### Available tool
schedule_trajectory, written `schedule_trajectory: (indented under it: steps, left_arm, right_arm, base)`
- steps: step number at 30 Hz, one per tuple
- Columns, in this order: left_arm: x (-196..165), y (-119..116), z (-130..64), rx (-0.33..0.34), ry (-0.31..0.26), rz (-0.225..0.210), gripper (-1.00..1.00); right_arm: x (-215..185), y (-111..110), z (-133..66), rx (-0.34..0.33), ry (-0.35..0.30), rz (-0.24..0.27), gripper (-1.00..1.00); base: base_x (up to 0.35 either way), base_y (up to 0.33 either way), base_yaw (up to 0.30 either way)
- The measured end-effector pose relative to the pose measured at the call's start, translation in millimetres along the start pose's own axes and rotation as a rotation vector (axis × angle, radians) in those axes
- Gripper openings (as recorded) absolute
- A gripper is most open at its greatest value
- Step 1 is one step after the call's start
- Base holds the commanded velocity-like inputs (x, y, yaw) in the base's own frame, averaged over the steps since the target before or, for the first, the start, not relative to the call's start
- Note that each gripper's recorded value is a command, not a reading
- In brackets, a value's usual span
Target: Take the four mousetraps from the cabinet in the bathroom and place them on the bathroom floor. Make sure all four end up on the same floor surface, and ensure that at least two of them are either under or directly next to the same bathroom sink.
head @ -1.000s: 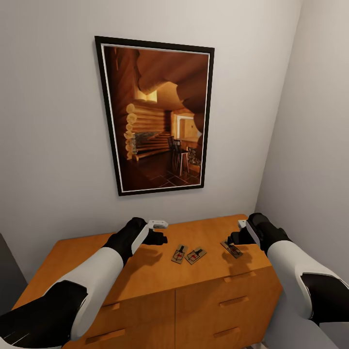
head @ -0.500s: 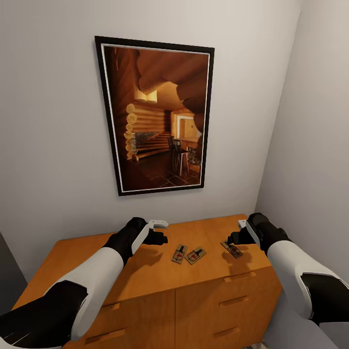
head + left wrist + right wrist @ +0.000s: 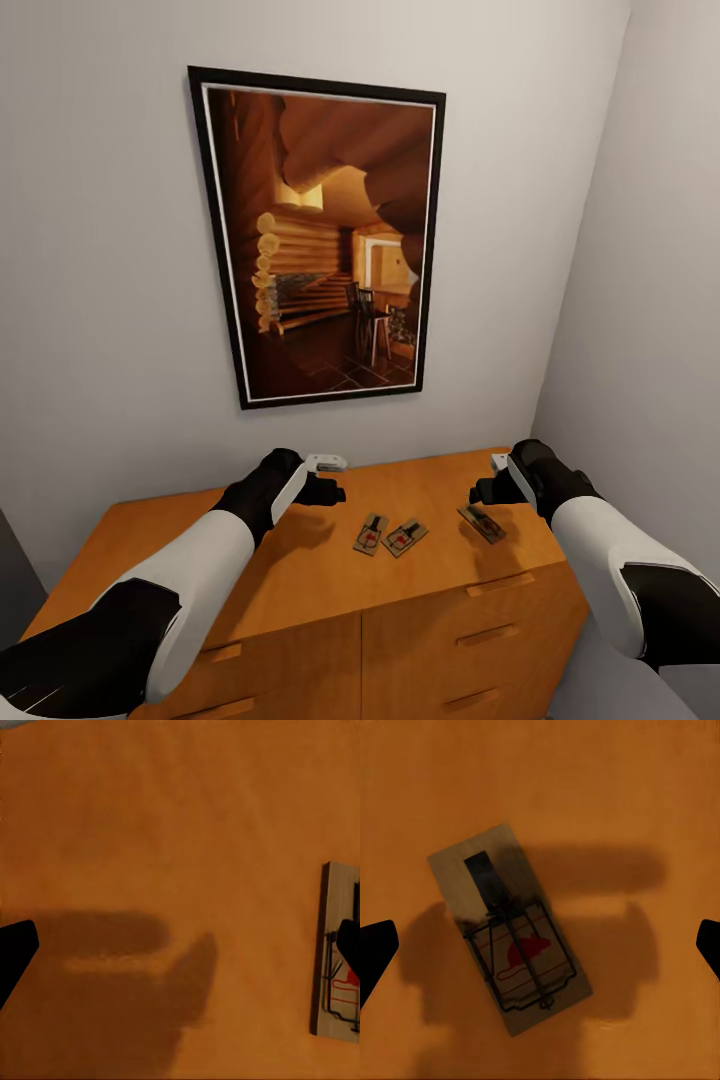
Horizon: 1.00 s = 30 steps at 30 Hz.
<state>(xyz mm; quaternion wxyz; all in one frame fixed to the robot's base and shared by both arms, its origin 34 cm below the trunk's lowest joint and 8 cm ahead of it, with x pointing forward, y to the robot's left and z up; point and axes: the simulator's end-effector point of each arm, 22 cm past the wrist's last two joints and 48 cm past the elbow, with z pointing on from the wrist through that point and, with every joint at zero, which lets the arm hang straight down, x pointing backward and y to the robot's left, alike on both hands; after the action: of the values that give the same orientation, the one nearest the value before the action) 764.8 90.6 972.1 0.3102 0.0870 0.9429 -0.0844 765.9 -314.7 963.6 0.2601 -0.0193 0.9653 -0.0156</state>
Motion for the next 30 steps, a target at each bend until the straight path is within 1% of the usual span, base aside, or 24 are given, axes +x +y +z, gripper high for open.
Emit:
schedule_trajectory:
  steps: [23,30]
  left_arm:
    - [-0.2,0.1,0.1,0.0,-0.001,0.0,1.0]
    - [-0.2,0.1,0.2,0.0,0.0,0.001,1.0]
  right_arm:
    - [0.5,0.3,0.6,-0.001,0.001,0.0,1.0]
    - [5.8,0.5,6.0,0.0,0.003,-0.004,1.0]
  base:
    - [0.013,0.0,0.0]
    - [0.0,0.0,0.0]
